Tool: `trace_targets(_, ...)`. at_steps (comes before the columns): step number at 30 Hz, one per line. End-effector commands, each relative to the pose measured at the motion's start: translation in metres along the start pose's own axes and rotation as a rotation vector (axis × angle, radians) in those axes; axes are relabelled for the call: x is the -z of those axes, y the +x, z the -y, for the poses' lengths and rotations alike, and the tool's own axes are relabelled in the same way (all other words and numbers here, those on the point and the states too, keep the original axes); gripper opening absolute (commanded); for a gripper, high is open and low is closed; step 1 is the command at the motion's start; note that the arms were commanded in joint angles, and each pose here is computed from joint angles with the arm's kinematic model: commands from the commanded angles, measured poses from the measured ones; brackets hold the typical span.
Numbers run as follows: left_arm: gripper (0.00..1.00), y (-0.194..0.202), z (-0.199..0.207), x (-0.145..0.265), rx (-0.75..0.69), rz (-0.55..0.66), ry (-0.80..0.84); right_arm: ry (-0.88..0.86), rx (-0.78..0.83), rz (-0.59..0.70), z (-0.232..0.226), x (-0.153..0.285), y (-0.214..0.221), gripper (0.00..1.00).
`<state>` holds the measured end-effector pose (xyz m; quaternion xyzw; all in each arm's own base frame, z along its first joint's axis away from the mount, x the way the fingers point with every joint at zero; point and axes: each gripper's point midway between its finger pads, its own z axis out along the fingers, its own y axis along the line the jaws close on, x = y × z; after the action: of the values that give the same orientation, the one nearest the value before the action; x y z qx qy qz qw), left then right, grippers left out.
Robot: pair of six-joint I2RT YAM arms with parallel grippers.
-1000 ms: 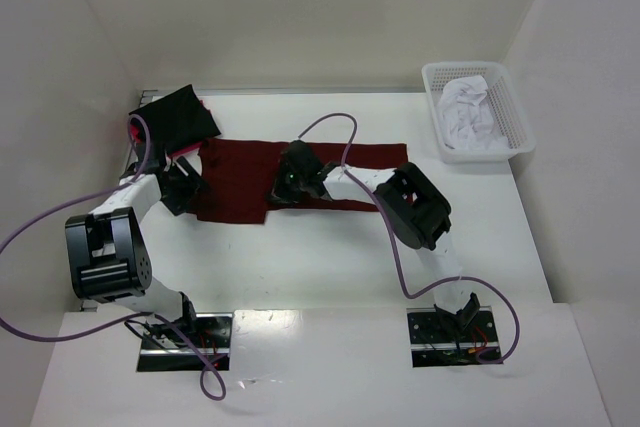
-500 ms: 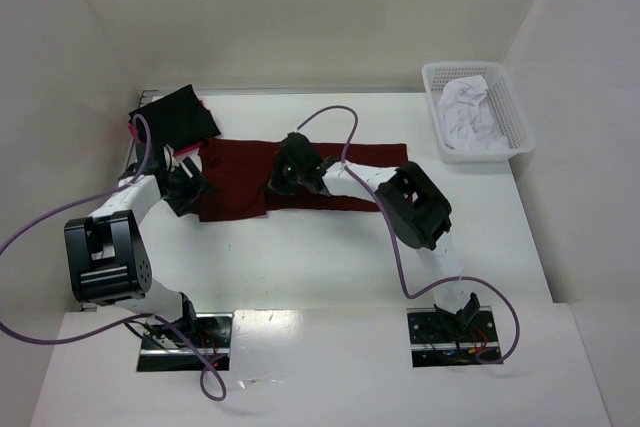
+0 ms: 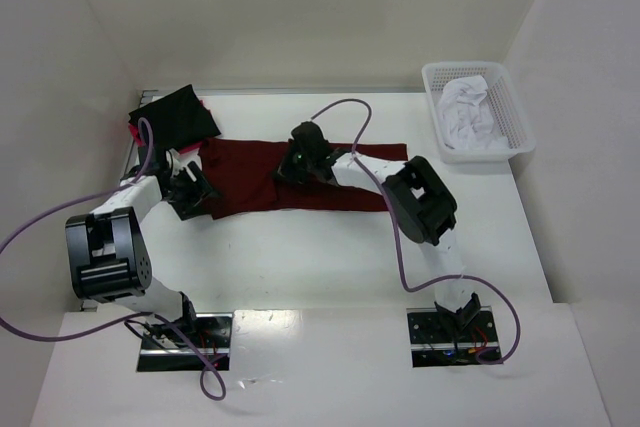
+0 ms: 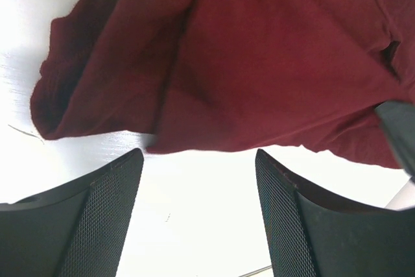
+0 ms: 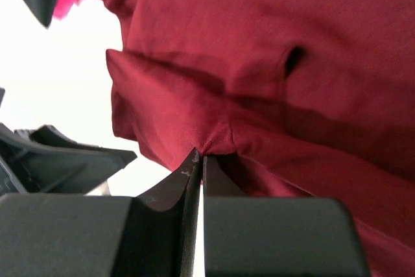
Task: Fold and stack the t-shirts
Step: Fold the other side of the tshirt into a rectangle
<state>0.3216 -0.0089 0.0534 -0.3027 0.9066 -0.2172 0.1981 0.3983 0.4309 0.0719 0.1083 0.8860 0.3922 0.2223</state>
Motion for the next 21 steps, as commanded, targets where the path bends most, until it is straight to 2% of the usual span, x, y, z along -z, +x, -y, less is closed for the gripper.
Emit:
trace_targets(1, 0.78, 0.006, -0.005, -0.005, -0.012, -0.027, 0.004, -0.125, 0.009, 0.076, -0.052, 0.024, -0.036, 0.05)
trace_targets(6, 0.76, 0.009, -0.009, -0.012, -0.002, -0.052, 0.001, -0.142, 0.018, 0.024, -0.051, 0.013, -0.028, 0.05)
trace_targets(21, 0.72, 0.009, 0.004, -0.027, 0.003, -0.088, 0.103, -0.136, 0.020, 0.007, -0.047, -0.010, -0.034, 0.06)
